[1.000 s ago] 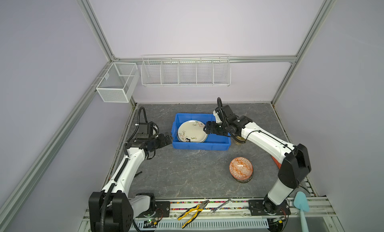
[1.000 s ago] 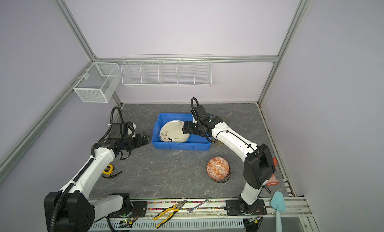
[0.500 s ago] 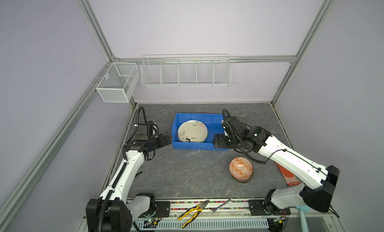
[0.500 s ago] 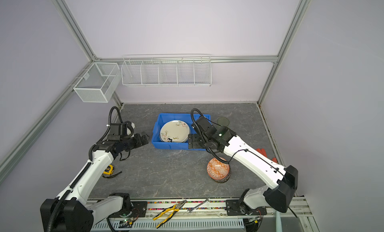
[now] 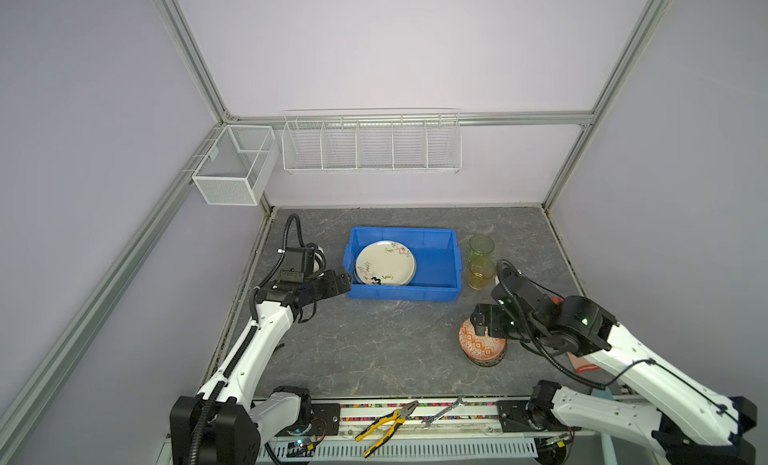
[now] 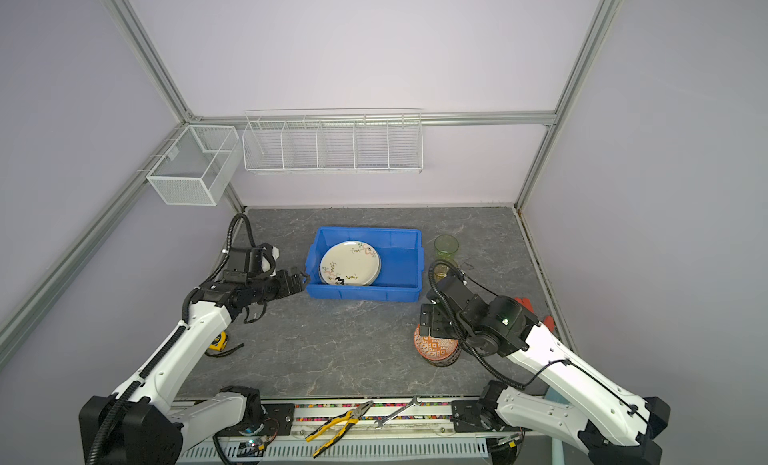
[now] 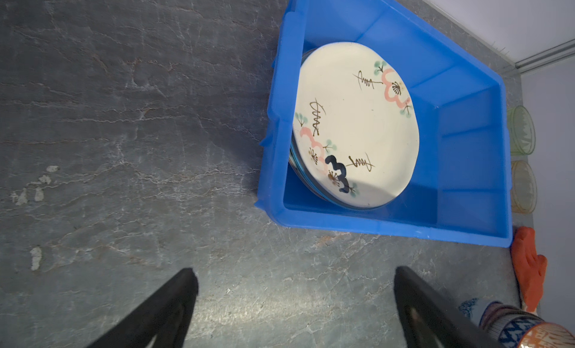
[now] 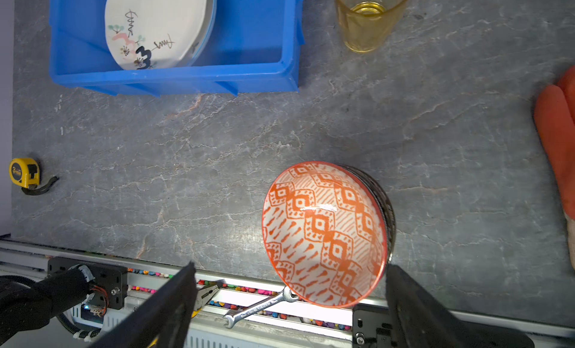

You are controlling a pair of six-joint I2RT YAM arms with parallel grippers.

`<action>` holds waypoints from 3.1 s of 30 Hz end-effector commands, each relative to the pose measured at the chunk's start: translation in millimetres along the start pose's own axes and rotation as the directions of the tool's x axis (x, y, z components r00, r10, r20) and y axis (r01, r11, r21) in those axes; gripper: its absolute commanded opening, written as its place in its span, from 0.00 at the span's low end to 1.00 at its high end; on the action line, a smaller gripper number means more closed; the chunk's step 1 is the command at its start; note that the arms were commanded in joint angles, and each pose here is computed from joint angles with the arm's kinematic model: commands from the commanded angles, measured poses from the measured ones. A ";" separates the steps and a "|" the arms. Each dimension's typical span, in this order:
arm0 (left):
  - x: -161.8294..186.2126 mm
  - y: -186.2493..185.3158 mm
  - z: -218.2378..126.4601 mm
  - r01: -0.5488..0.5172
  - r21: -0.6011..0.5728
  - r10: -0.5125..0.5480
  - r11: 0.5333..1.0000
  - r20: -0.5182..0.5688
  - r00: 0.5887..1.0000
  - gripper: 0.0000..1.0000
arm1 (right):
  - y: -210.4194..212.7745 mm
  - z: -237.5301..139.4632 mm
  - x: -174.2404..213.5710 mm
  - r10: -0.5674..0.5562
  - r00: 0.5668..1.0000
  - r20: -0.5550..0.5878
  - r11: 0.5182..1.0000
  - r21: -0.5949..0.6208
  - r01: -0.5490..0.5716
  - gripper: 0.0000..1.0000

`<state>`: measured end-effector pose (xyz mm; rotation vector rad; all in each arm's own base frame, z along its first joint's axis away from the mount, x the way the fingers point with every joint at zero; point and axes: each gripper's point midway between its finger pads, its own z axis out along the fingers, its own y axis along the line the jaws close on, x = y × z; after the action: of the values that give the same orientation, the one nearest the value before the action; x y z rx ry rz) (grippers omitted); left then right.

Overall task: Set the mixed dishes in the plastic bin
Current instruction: 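Open the right gripper and move it to the stacked patterned bowls, then grip the orange bowl stack rim with the right gripper while the left gripper approaches, then move the left gripper toward the bowl stack beside the right gripper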

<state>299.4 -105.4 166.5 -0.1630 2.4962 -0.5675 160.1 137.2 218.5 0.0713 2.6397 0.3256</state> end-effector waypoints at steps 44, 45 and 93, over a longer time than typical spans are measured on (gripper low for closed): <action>136.8 -186.4 1.8 -0.104 0.314 0.177 0.944 -0.213 0.961 0.99 | -49.6 44.0 47.6 0.029 0.990 -0.136 0.981 0.196 -0.001 0.31; 137.0 -186.3 1.6 -0.104 0.315 0.177 0.943 -0.213 0.961 0.99 | -49.4 44.3 47.1 0.028 0.990 -0.136 0.980 0.197 -0.001 0.31; 145.5 -188.6 10.6 -0.111 0.324 0.194 0.940 -0.236 0.952 0.99 | -58.8 53.7 41.2 0.064 0.989 -0.133 0.974 0.223 -0.033 0.11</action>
<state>183.3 -308.4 165.5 0.2350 2.6048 -0.9399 149.5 96.3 140.4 0.1866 2.8109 0.0346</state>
